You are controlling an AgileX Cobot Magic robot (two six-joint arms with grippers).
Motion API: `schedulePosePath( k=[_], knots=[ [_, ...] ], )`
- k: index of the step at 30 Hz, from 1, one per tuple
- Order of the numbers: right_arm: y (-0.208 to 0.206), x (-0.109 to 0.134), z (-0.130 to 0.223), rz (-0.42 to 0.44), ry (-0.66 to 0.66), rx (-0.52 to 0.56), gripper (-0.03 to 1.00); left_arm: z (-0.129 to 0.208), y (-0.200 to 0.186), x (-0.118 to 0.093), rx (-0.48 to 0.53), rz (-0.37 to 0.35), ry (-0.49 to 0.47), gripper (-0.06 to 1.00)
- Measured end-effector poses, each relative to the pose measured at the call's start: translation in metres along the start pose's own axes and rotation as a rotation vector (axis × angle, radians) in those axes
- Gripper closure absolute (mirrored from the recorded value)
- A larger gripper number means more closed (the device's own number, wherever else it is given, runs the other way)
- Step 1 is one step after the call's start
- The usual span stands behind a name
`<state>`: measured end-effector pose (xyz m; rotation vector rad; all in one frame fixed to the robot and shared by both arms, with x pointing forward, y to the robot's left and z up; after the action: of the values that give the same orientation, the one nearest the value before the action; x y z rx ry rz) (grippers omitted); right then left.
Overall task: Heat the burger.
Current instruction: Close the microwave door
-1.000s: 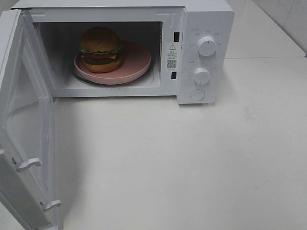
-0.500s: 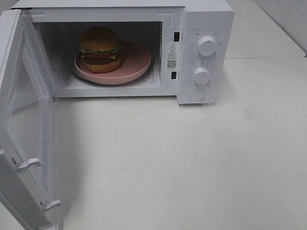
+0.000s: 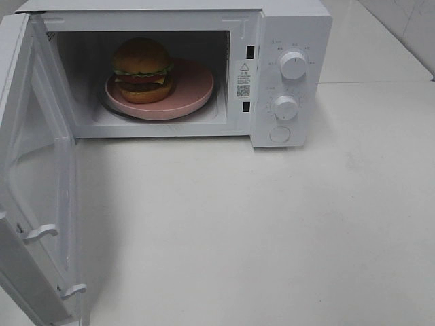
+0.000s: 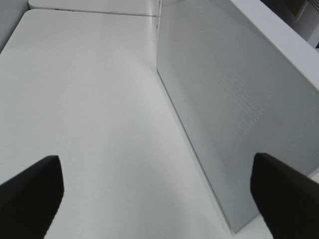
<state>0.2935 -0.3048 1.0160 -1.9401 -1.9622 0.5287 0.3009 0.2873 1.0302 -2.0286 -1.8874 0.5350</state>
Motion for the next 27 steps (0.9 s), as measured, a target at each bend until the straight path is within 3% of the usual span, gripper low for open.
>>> schedulePosePath(
  k=[5, 6, 8, 9, 10, 11, 12, 13, 14, 15, 17, 21, 27],
  knots=[
    [0.0, 0.0, 0.0, 0.0, 0.0, 0.0, 0.2, -0.019, 0.011, 0.004, -0.001, -0.023, 0.005, 0.11],
    [0.0, 0.0, 0.0, 0.0, 0.0, 0.0, 0.2, -0.024, 0.018, 0.006, 0.013, -0.03, 0.005, 0.2],
    [0.0, 0.0, 0.0, 0.0, 0.0, 0.0, 0.2, -0.026, 0.022, 0.007, 0.021, -0.031, 0.004, 0.25],
    [0.0, 0.0, 0.0, 0.0, 0.0, 0.0, 0.2, -0.029, 0.03, 0.008, 0.042, -0.032, 0.001, 0.38],
    [0.0, 0.0, 0.0, 0.0, 0.0, 0.0, 0.2, -0.029, 0.03, 0.008, 0.042, -0.032, 0.001, 0.38],
    [0.0, 0.0, 0.0, 0.0, 0.0, 0.0, 0.2, -0.03, 0.034, 0.008, 0.055, -0.033, -0.001, 0.46],
    [0.0, 0.0, 0.0, 0.0, 0.0, 0.0, 0.2, -0.031, 0.043, 0.009, 0.083, -0.034, -0.004, 0.62],
    [0.0, 0.0, 0.0, 0.0, 0.0, 0.0, 0.2, -0.031, 0.043, 0.009, 0.083, -0.034, -0.004, 0.62],
    [0.0, 0.0, 0.0, 0.0, 0.0, 0.0, 0.2, -0.032, 0.051, 0.01, 0.111, -0.036, -0.008, 0.76],
    [0.0, 0.0, 0.0, 0.0, 0.0, 0.0, 0.2, -0.032, 0.051, 0.01, 0.111, -0.036, -0.008, 0.76],
    [0.0, 0.0, 0.0, 0.0, 0.0, 0.0, 0.21, -0.035, 0.064, 0.012, 0.143, -0.039, -0.011, 0.92],
    [0.0, 0.0, 0.0, 0.0, 0.0, 0.0, 0.21, -0.039, 0.078, 0.014, 0.139, -0.046, 0.001, 0.94],
    [0.0, 0.0, 0.0, 0.0, 0.0, 0.0, 0.21, -0.032, 0.111, 0.02, 0.043, -0.059, 0.064, 0.94]
  ],
)
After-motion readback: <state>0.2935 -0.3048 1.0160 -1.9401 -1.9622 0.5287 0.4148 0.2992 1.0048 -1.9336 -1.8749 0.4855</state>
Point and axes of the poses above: a point on each arm's last joint axis where the gripper is mounted, y pointing out along that axis toward the gripper, x along the wrist's bending axis when the last joint is at zero, z = x × y, the point moved 7 cm from there along y, pointing out along that axis toward the gripper, and after that the axes turned 1 degree about y, right-handed, at the moved point
